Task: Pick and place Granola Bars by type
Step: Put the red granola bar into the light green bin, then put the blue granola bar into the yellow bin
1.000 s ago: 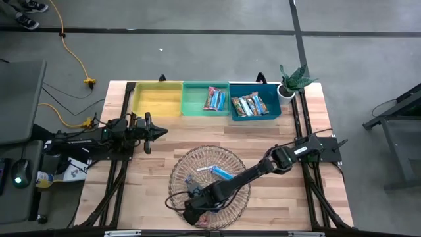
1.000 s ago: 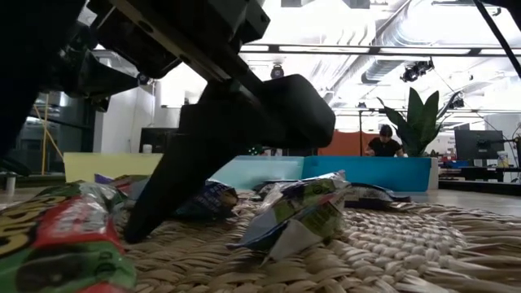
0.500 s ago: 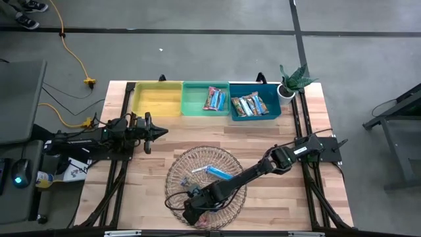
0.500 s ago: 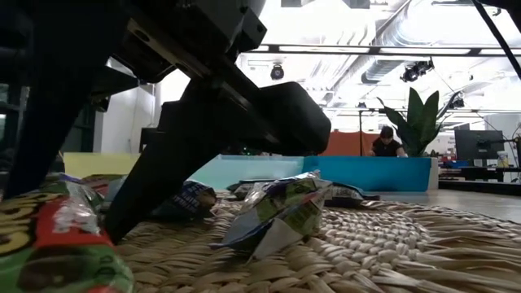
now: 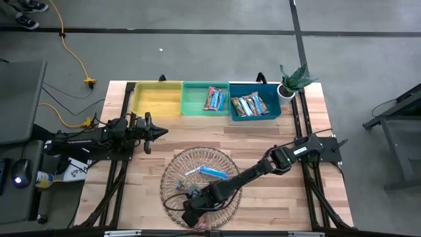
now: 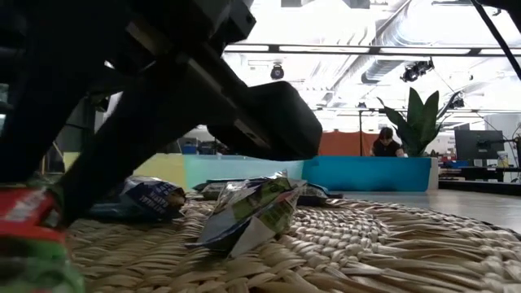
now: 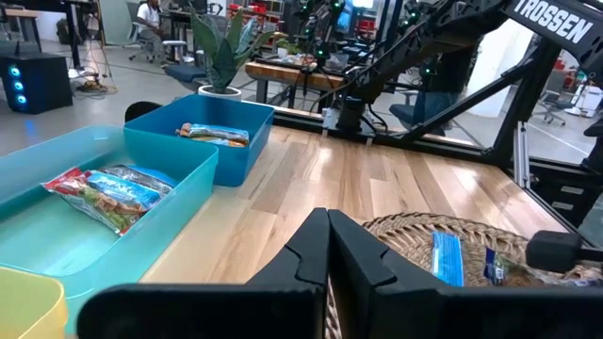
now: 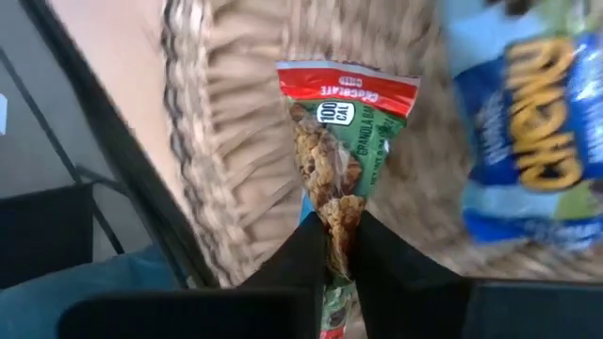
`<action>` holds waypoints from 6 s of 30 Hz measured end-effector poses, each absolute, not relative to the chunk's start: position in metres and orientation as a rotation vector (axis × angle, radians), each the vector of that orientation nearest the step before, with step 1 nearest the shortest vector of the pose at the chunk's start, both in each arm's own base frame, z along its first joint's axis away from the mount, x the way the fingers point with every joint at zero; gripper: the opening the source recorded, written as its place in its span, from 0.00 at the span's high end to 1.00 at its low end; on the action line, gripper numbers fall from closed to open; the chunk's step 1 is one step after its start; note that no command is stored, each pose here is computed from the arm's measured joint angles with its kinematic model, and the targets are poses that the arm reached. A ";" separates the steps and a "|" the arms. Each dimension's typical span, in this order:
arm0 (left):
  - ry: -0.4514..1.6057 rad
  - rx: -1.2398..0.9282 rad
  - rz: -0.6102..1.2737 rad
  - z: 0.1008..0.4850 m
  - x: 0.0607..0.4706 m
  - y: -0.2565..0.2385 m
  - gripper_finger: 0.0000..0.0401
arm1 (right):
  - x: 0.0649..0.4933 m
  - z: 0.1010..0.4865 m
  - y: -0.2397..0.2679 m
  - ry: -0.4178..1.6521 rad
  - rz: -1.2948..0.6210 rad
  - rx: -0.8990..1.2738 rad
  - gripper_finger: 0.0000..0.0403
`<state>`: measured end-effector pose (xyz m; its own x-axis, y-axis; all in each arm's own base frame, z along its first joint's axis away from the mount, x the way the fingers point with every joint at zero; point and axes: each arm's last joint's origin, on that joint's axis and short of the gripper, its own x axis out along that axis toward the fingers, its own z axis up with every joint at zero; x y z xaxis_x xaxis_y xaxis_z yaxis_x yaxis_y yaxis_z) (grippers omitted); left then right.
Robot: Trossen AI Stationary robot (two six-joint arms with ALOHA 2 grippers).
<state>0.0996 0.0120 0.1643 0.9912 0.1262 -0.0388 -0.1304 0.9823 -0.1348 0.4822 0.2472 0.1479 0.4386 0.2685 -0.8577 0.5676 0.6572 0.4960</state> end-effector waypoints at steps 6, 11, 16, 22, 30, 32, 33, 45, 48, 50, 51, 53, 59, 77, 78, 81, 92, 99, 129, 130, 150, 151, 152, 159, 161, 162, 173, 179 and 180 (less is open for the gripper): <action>0.030 -0.138 0.129 0.164 0.100 0.012 1.00 | 0.482 0.151 0.248 1.133 -0.201 0.868 0.99; 0.030 -0.138 0.129 0.164 0.100 0.012 1.00 | 0.483 0.162 0.242 1.109 -0.190 0.859 0.99; 0.030 -0.138 0.129 0.164 0.100 0.012 1.00 | 0.485 0.182 0.232 1.051 -0.187 0.843 1.00; 0.030 -0.138 0.129 0.164 0.100 0.012 1.00 | 0.486 0.221 0.212 0.933 -0.185 0.806 1.00; 0.030 -0.138 0.129 0.164 0.100 0.012 1.00 | 0.475 0.292 0.180 0.720 -0.218 0.716 1.00; 0.030 -0.138 0.129 0.164 0.100 0.012 1.00 | 0.472 0.305 0.172 0.679 -0.235 0.693 1.00; 0.030 -0.138 0.129 0.164 0.100 0.012 1.00 | 0.469 0.312 0.169 0.664 -0.242 0.678 1.00; 0.030 -0.138 0.129 0.164 0.100 0.012 1.00 | 0.455 0.366 0.112 0.511 -0.343 0.538 1.00; 0.030 -0.138 0.129 0.164 0.100 0.012 1.00 | 0.456 0.372 0.089 0.495 -0.374 0.510 1.00; 0.030 -0.138 0.129 0.164 0.100 0.012 1.00 | 0.458 0.374 0.073 0.491 -0.388 0.503 1.00; 0.030 -0.138 0.129 0.164 0.100 0.012 1.00 | 0.459 0.375 0.065 0.489 -0.394 0.499 1.00; 0.030 -0.138 0.129 0.164 0.100 0.012 1.00 | 0.461 0.375 0.051 0.486 -0.405 0.487 1.00; 0.030 -0.138 0.130 0.164 0.100 0.012 1.00 | 0.465 0.376 0.013 0.486 -0.423 0.457 1.00; 0.030 -0.138 0.130 0.164 0.100 0.012 1.00 | 0.459 0.381 -0.096 0.420 -0.529 0.432 1.00; 0.030 -0.138 0.130 0.164 0.100 0.012 1.00 | 0.457 0.381 -0.105 0.418 -0.546 0.430 1.00; 0.030 -0.138 0.130 0.164 0.100 0.012 1.00 | 0.450 0.381 -0.131 0.412 -0.597 0.427 1.00; 0.030 -0.138 0.130 0.164 0.100 0.012 1.00 | 0.419 0.333 -0.218 0.513 -0.796 0.546 1.00; 0.030 -0.138 0.130 0.164 0.100 0.012 1.00 | 0.402 0.261 -0.245 0.637 -0.774 0.706 1.00; 0.030 -0.138 0.130 0.164 0.100 0.012 1.00 | 0.382 0.192 -0.246 0.739 -0.719 0.903 0.92; 0.030 -0.138 0.130 0.164 0.100 0.012 1.00 | 0.382 0.192 -0.246 0.737 -0.720 0.910 0.91; 0.030 -0.138 0.130 0.164 0.100 0.012 1.00 | 0.412 0.271 -0.244 0.576 -0.310 0.635 0.70; 0.030 -0.138 0.130 0.164 0.100 0.012 1.00 | 0.416 0.284 -0.241 0.555 -0.278 0.607 0.69; 0.030 -0.138 0.130 0.164 0.100 0.012 1.00 | 0.419 0.297 -0.237 0.535 -0.247 0.575 0.69; 0.030 -0.138 0.130 0.164 0.100 0.012 1.00 | 0.423 0.388 -0.194 0.477 -0.135 0.317 0.68; 0.030 -0.138 0.130 0.164 0.100 0.012 1.00 | 0.419 0.405 -0.179 0.494 -0.130 0.260 0.68; 0.030 -0.138 0.130 0.164 0.100 0.012 1.00 | 0.414 0.414 -0.170 0.482 -0.123 0.235 0.68; 0.030 -0.138 0.130 0.164 0.100 0.012 1.00 | 0.329 0.452 -0.097 0.434 -0.164 0.118 0.68; 0.030 -0.138 0.130 0.164 0.100 0.012 1.00 | 0.273 0.453 -0.068 0.378 -0.159 0.153 0.68; 0.030 -0.138 0.130 0.164 0.100 0.012 1.00 | 0.265 0.450 -0.064 0.360 -0.155 0.162 0.68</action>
<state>0.0996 0.0121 0.1643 0.9912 0.1270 -0.0385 -0.1311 0.9821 -0.1351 0.2653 -0.0637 0.4503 0.9244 -0.1220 -0.3615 0.1795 0.9752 0.1299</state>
